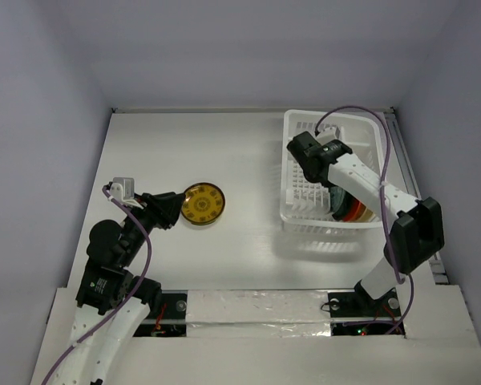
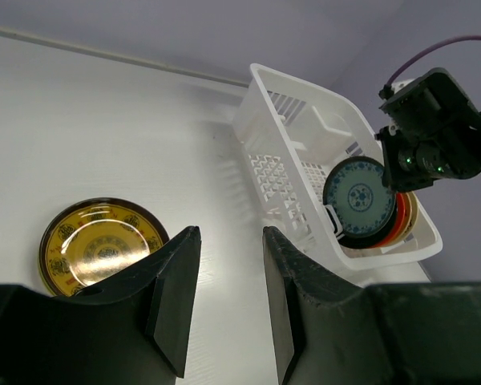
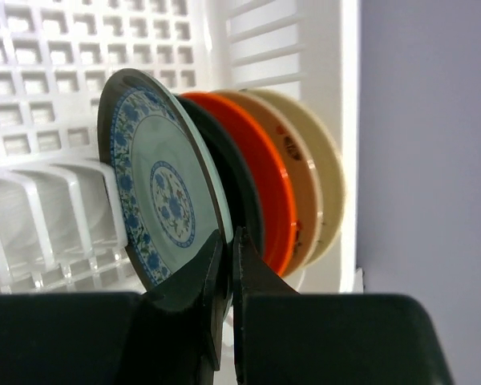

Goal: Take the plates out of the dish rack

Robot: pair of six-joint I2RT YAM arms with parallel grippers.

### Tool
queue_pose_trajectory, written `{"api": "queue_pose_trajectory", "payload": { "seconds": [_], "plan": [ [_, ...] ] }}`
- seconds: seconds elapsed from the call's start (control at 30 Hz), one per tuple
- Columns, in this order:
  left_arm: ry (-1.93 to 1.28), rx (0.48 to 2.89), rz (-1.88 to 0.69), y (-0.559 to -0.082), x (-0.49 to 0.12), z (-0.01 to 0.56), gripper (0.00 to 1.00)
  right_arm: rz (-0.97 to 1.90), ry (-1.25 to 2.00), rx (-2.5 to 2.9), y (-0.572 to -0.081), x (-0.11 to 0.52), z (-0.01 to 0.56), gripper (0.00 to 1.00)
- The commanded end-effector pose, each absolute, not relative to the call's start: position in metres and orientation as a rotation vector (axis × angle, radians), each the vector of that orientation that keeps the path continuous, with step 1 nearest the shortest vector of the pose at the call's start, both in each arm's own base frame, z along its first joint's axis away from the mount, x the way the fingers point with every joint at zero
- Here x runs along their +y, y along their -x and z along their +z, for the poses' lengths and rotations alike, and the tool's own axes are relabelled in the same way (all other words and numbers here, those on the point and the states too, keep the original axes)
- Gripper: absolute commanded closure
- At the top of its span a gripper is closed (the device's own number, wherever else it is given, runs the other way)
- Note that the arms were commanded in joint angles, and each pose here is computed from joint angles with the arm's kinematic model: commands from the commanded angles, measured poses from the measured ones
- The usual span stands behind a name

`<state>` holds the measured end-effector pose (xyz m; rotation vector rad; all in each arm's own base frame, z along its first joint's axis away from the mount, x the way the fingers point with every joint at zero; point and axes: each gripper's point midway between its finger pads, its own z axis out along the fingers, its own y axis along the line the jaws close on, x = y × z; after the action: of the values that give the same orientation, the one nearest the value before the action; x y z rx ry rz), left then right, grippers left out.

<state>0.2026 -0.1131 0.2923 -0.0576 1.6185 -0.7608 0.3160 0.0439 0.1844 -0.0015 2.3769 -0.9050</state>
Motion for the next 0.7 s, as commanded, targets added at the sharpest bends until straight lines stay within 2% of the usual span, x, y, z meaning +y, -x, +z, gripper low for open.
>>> {"api": "queue_pose_trajectory", "payload": {
  "seconds": [0.0,0.33,0.53,0.67],
  "plan": [
    [0.046,1.571,-0.775,-0.202,-0.115,0.301,0.66,-0.878,-0.12,2.221,-0.323,0.04,0.235,1.0],
    [0.054,1.579,-0.769,-0.204,-0.114,0.299,0.66,-0.719,-0.214,2.075,-0.313,0.054,0.296,1.0],
    [0.062,1.589,-0.761,-0.206,-0.113,0.297,0.66,-0.406,-0.227,1.926,-0.306,0.103,0.344,1.0],
    [0.066,1.602,-0.756,-0.208,-0.113,0.294,0.66,-0.004,-0.108,1.909,-0.314,0.183,0.342,1.0]
  ]
}}
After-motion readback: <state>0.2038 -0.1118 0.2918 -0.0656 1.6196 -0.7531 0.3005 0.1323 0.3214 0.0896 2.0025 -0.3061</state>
